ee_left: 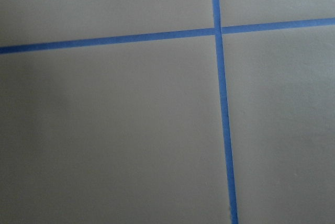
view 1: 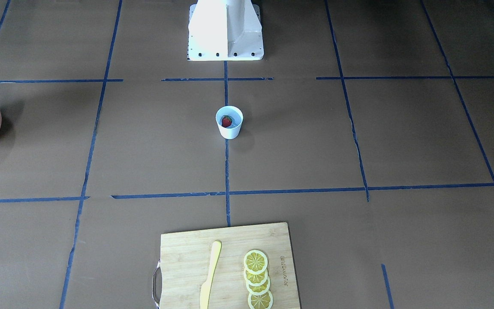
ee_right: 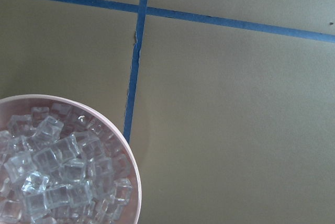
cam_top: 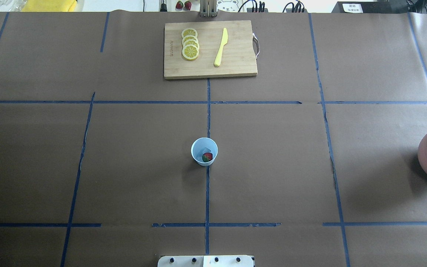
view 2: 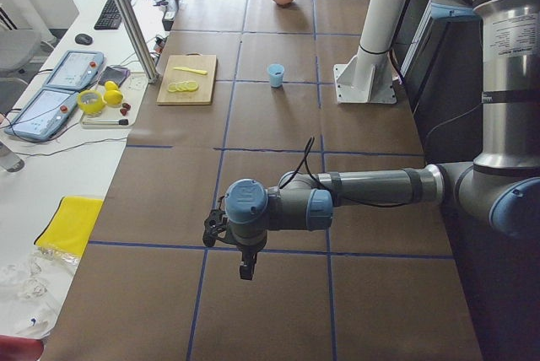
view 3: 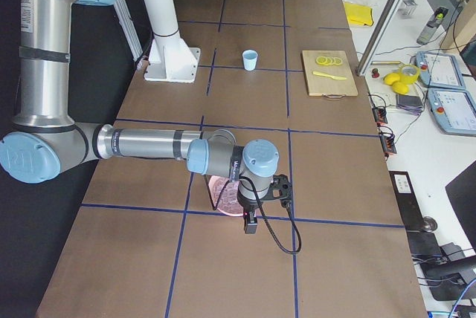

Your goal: Put ice and strawberries in cup

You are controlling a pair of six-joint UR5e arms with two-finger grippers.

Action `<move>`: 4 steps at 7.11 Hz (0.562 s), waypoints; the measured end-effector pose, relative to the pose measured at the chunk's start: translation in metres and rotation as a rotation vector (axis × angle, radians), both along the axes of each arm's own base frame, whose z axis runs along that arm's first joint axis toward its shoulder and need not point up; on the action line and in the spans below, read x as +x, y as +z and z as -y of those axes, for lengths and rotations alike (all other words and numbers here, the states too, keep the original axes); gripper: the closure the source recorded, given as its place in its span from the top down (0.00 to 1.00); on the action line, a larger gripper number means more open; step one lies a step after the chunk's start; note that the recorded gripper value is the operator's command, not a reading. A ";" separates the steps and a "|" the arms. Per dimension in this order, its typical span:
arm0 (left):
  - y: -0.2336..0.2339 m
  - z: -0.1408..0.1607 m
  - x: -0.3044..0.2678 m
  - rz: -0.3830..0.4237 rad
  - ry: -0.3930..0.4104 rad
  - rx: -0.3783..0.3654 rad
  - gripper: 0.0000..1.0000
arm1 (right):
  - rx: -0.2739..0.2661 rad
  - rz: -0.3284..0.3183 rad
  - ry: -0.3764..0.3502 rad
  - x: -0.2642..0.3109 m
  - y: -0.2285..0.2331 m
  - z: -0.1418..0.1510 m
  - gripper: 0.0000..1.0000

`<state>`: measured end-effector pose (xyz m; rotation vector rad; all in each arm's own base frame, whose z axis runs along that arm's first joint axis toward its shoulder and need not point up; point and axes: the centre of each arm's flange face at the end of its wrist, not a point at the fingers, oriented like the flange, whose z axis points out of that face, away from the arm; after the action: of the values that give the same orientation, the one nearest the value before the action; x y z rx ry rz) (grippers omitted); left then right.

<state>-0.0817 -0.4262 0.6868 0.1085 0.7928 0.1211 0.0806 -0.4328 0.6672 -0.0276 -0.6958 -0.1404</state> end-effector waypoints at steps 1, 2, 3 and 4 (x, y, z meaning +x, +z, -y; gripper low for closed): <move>0.001 -0.004 0.002 0.000 0.003 0.014 1.00 | 0.005 0.001 -0.002 -0.001 0.001 0.001 1.00; 0.001 -0.006 0.003 0.000 0.005 0.018 1.00 | 0.022 0.003 0.000 -0.001 0.000 0.002 1.00; 0.003 -0.008 0.003 -0.001 0.005 0.014 1.00 | 0.035 0.005 0.000 -0.002 -0.002 0.003 1.00; 0.008 -0.016 0.004 -0.002 0.006 0.000 1.00 | 0.054 0.007 0.001 -0.002 -0.006 0.005 1.00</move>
<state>-0.0781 -0.4104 0.6946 0.1067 0.7954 0.1264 0.0787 -0.4383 0.6608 0.0245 -0.6987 -0.1587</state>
